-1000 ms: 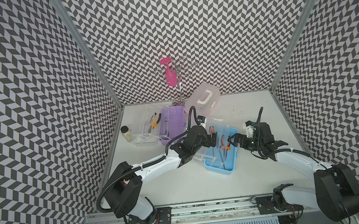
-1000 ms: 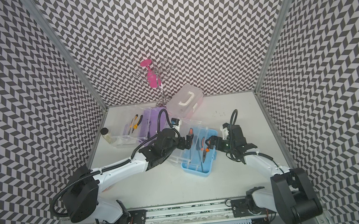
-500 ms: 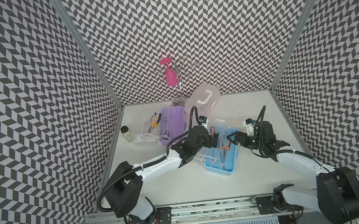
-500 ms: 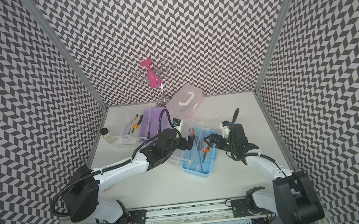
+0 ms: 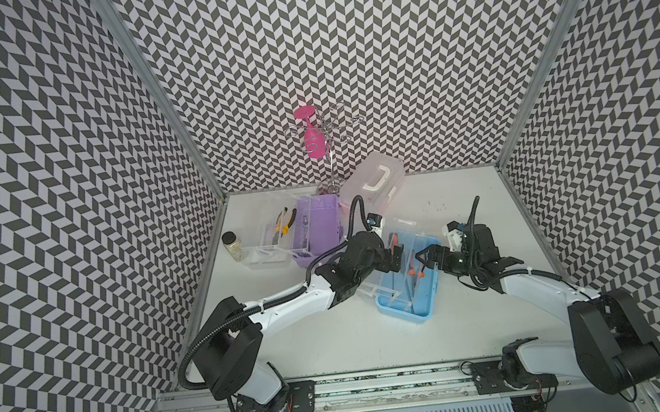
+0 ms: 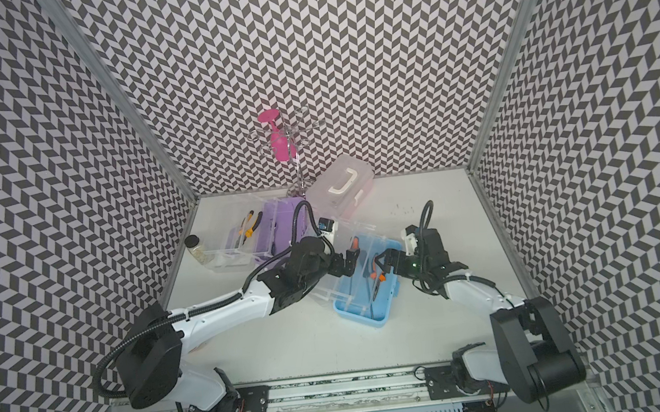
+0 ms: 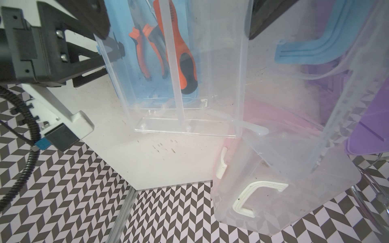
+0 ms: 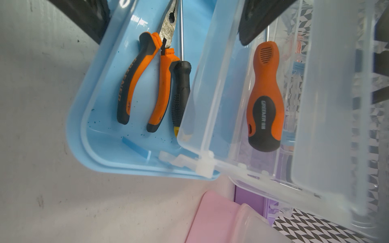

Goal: Close toolboxes
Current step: Close the toolbox lid.

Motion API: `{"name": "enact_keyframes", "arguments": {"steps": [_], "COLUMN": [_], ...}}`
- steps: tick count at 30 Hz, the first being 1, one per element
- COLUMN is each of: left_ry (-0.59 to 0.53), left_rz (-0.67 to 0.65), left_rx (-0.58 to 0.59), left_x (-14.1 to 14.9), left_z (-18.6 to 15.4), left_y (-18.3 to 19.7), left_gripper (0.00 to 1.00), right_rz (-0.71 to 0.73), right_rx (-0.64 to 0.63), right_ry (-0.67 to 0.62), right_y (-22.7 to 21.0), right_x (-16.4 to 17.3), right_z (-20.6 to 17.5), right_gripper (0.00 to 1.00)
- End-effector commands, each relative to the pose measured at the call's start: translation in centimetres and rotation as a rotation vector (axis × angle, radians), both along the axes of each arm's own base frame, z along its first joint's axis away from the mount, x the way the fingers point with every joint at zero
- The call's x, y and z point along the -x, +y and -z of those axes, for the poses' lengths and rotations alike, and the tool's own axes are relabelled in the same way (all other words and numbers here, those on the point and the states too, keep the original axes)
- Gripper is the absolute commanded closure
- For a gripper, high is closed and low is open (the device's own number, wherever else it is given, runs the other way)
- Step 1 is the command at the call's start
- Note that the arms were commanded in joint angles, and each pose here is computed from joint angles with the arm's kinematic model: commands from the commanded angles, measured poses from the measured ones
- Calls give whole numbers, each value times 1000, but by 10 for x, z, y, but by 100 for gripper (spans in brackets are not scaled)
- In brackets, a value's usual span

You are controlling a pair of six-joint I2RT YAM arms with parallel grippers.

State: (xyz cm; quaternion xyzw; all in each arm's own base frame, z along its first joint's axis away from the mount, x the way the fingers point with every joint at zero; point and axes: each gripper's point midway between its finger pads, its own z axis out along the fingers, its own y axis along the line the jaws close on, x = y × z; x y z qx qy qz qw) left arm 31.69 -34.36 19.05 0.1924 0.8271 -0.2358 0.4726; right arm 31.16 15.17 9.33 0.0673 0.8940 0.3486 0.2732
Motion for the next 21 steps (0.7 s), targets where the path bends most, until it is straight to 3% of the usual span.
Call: {"name": "enact_keyframes", "arguments": {"steps": [1,8,21], "left_ry": [-62,-163,-293], "left_rz": [90,-29,9], "left_rx": [29,-107,-108], "left_x": [14,-3,2], "left_z": [-32,-38,-50], "left_y": [-26,-8,-5], "left_gripper": [1,1,1], "right_rz": [-26,-22,-22], "right_rx": [-3,0,9], "right_ry": [-85,-76,-68], "right_y": [9,8,8], "right_x": [-14,-15,-17], "right_z": [-15,-11,-7], "right_gripper": [11,11,11]}}
